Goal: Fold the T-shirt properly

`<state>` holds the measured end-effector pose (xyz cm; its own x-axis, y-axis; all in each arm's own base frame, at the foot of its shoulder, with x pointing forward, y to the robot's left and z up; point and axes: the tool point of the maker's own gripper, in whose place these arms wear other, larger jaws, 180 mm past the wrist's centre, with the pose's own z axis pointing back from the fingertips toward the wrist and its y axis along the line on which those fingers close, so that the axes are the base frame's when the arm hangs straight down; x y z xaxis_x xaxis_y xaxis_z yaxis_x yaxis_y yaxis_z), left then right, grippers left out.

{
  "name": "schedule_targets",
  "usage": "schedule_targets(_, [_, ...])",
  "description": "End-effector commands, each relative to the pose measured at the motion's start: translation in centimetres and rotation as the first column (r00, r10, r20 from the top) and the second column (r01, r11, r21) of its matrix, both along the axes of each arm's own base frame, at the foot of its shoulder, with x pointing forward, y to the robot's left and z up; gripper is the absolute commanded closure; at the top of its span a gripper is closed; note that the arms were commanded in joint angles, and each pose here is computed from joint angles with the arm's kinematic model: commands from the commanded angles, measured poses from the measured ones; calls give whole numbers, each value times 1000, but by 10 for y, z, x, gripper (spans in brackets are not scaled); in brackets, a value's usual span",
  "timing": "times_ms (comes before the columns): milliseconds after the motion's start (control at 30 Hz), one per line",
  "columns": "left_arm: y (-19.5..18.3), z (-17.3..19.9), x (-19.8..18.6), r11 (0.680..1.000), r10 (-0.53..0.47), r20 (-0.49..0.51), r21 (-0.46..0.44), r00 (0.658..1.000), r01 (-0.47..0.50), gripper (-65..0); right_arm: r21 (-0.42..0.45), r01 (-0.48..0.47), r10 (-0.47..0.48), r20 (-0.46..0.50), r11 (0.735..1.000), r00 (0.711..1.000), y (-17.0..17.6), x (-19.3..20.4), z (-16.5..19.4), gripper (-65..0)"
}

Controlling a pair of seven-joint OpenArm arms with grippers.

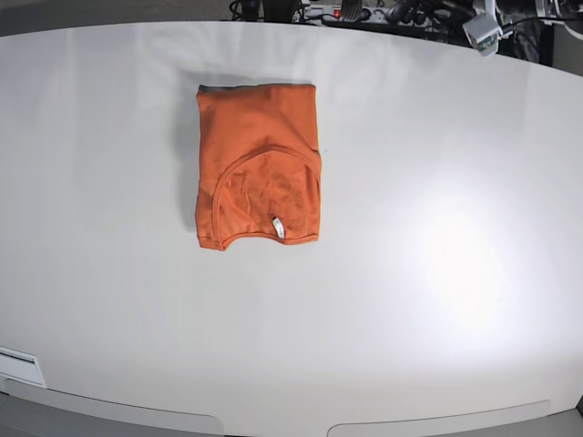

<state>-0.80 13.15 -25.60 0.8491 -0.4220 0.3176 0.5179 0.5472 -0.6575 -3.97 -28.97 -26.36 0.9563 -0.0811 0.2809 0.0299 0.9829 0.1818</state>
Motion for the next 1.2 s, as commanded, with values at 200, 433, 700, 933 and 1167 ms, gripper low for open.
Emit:
schedule_targets(200, [-3, -5, -50, 995, 93, -158, -18, 983, -97, 0, 101, 213, -193, -183, 972, 964, -22, -65, -26, 0])
schedule_targets(433, [26, -54, -95, 964, 266, -369, 108, 891, -243, 0, 281, 366, -236, -405, 887, 883, 5, -117, -79, 0])
schedule_targets(700, [56, -163, -94, 904, 423, -405, 251, 811, -346, 0, 325, 356, -205, -418, 876, 885, 34, -99, -163, 0])
schedule_targets(933, [74, -253, -53, 806, 584, -284, 319, 761, -499, 0, 267, 175, -90, -303, 948, 949, 47, -52, -226, 0])
schedule_targets(1167, [77, -309, -3, 734, 659, -148, 341, 738, -587, 0, 148, 27, 4, -203, 989, 979, 51, 9, -279, 0])
